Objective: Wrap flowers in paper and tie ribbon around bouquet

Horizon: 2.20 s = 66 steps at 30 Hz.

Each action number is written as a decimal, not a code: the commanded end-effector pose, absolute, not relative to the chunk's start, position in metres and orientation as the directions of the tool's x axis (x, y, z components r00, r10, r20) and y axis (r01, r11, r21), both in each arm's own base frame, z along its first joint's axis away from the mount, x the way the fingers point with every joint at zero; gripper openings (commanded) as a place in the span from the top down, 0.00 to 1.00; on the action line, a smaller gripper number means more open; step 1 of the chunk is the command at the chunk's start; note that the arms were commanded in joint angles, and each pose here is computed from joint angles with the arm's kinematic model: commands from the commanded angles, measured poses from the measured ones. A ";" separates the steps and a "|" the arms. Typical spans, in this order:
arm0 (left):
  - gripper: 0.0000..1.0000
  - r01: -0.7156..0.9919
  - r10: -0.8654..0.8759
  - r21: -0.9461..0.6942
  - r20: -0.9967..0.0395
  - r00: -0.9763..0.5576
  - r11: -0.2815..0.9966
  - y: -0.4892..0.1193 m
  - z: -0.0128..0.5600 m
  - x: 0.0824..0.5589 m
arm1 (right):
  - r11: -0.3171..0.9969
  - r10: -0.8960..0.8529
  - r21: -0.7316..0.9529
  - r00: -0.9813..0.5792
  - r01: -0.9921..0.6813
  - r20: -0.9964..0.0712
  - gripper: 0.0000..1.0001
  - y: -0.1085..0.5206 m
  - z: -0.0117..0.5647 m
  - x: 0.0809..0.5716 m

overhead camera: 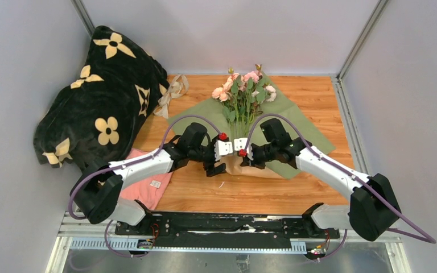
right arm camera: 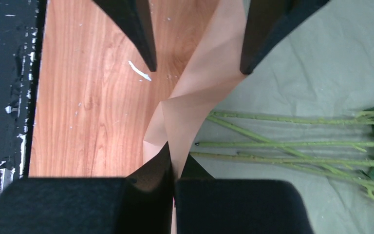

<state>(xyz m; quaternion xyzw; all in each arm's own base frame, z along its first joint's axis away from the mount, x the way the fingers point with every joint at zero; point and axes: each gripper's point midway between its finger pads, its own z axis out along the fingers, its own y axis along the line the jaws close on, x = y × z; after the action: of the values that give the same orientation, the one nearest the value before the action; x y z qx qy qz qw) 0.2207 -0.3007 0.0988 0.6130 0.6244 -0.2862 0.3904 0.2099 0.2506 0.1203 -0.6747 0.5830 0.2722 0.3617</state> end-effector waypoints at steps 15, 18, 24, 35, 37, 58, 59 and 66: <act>0.13 1.000 0.375 0.013 -0.927 0.022 -0.025 -0.324 0.126 0.222 | -0.194 -0.546 -0.188 0.265 -0.963 -0.795 1.00 0.251 0.128 0.191; 0.19 0.999 0.383 -0.015 -0.924 -0.001 -0.035 -0.324 0.119 0.218 | -0.186 -0.549 -0.190 0.262 -0.964 -0.794 1.00 0.251 0.128 0.192; 0.92 0.996 0.370 -0.084 -0.926 -0.070 -0.022 -0.325 0.125 0.212 | -0.052 -0.585 -0.201 0.193 -0.978 -0.787 0.86 0.251 0.128 0.215; 1.00 0.850 0.268 -0.235 -0.880 -0.392 0.472 -0.291 0.108 0.286 | 0.509 -0.428 0.220 -0.467 -0.832 -0.774 0.39 0.238 0.124 0.219; 1.00 0.828 0.256 -0.244 -0.873 -0.414 0.505 -0.288 0.103 0.289 | 0.559 -0.402 0.249 -0.521 -0.791 -0.753 0.39 0.228 0.112 0.215; 1.00 0.689 0.215 -0.259 -0.826 -0.521 0.677 -0.261 0.070 0.325 | 0.738 -0.207 0.477 -0.834 -0.477 -0.512 0.88 0.196 0.031 0.210; 1.00 0.686 0.216 -0.256 -0.825 -0.522 0.681 -0.261 0.068 0.326 | 0.749 -0.185 0.481 -0.841 -0.456 -0.509 0.93 0.194 0.032 0.214; 0.28 0.714 0.269 -0.189 -0.837 -0.476 0.674 -0.259 0.083 0.333 | 0.798 -0.111 0.480 -0.871 -0.365 -0.479 1.00 0.183 0.026 0.229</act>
<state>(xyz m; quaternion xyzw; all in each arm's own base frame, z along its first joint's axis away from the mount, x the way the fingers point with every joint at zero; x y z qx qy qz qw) 0.3185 -0.2610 0.0647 0.2826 0.8261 -0.2902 0.3919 0.2184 0.1894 0.0288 -0.1650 0.9128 0.3012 0.2212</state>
